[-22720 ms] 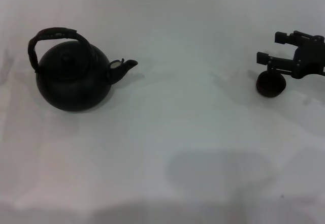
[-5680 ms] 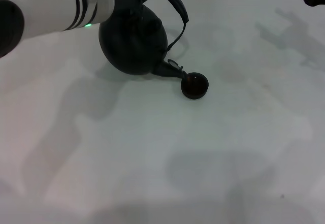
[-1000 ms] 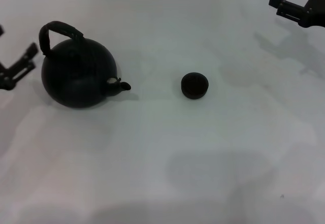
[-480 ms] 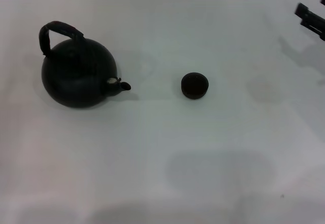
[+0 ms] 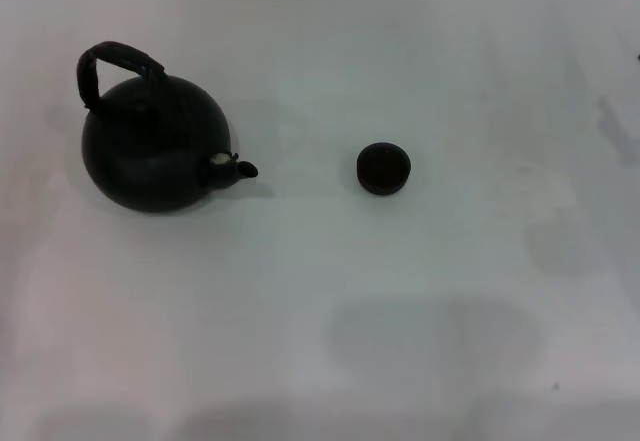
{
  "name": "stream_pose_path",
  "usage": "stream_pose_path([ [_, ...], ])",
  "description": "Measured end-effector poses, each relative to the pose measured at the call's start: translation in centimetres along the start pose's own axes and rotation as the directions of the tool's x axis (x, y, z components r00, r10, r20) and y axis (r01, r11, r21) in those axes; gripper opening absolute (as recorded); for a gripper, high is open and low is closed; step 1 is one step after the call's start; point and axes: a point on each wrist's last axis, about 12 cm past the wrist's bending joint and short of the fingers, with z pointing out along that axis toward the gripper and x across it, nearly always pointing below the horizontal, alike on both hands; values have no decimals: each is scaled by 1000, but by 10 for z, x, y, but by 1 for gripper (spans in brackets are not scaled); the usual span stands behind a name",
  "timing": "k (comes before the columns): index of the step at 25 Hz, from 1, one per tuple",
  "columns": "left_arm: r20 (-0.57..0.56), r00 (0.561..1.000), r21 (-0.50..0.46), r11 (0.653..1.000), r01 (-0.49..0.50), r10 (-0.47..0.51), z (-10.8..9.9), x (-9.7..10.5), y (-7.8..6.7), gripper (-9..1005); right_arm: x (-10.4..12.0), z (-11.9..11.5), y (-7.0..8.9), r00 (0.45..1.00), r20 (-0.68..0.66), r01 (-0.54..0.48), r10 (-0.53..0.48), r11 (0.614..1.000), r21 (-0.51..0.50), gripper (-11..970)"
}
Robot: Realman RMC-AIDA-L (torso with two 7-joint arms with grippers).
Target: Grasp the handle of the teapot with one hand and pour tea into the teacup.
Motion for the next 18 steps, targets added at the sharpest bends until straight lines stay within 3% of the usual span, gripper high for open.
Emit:
stream_pose_path([
  [13, 17, 999, 16, 999, 38, -38, 5, 13, -24, 833, -1, -6, -15, 1000, -12, 7, -7, 997, 75, 840],
  [18, -13, 1000, 21, 1000, 5, -5, 9, 22, -37, 833, 0, -9, -17, 999, -21, 27, -26, 996, 88, 840],
])
